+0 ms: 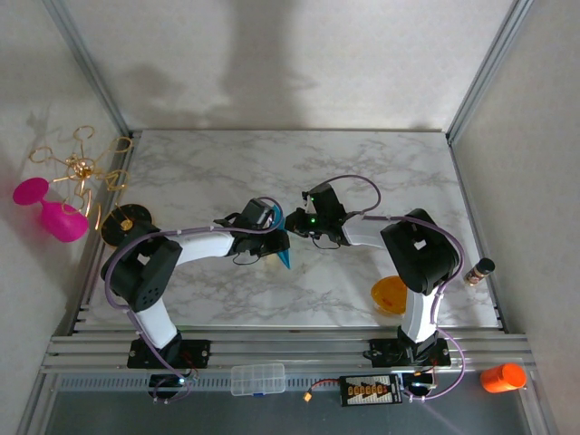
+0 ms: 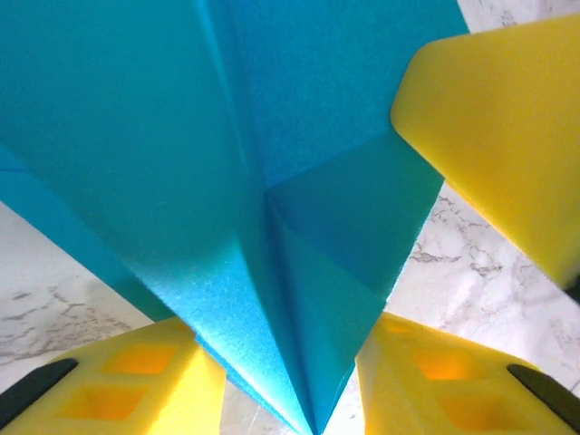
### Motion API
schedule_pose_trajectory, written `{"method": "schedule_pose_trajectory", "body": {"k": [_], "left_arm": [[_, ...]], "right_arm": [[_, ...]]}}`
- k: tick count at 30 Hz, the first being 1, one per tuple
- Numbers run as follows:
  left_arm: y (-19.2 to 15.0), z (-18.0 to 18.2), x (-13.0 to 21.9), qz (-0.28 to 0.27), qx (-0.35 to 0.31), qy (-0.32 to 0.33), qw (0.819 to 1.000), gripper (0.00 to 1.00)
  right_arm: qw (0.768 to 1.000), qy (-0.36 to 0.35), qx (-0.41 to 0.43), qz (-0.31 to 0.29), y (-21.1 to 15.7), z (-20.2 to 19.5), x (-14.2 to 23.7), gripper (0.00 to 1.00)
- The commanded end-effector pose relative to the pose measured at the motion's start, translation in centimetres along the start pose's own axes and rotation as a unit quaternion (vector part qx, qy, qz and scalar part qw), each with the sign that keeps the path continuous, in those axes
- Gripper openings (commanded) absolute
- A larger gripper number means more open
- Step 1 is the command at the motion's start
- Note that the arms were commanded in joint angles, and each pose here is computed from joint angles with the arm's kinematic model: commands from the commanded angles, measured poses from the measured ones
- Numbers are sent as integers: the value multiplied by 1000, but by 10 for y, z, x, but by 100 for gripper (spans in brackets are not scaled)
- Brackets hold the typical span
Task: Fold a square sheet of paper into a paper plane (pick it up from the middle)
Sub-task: Move the paper plane to the top-center of the table.
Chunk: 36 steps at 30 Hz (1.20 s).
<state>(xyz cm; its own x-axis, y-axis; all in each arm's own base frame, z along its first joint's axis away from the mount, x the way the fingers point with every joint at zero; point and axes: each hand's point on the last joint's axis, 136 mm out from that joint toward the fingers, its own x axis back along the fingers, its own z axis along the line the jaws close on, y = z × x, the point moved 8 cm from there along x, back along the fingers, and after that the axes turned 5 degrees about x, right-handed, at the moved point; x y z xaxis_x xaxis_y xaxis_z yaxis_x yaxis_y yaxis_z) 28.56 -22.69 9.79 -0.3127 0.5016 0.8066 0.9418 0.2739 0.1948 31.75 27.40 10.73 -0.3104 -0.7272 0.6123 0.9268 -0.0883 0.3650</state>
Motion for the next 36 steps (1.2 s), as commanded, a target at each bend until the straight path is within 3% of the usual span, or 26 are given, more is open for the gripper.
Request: {"method": "schedule_pose_trajectory", "body": {"k": [1, 11, 27, 29, 36], "left_arm": [[5, -3, 2, -16, -3, 16, 1000, 37], [11, -3, 7, -43, 18, 22, 999, 20], [14, -5, -1, -41, 39, 22, 998, 11], [15, -5, 0, -43, 37, 27, 998, 8], [27, -7, 14, -62, -1, 72, 995, 4]], "right_arm": [[1000, 9, -2, -3, 7, 8, 5, 9], [1000, 9, 0, -2, 6, 7, 5, 9], [1000, 12, -2, 4, 3, 6, 4, 12], [1000, -1, 0, -4, 4, 5, 6, 16], [992, -100, 11, -82, 22, 0, 38, 50]]}}
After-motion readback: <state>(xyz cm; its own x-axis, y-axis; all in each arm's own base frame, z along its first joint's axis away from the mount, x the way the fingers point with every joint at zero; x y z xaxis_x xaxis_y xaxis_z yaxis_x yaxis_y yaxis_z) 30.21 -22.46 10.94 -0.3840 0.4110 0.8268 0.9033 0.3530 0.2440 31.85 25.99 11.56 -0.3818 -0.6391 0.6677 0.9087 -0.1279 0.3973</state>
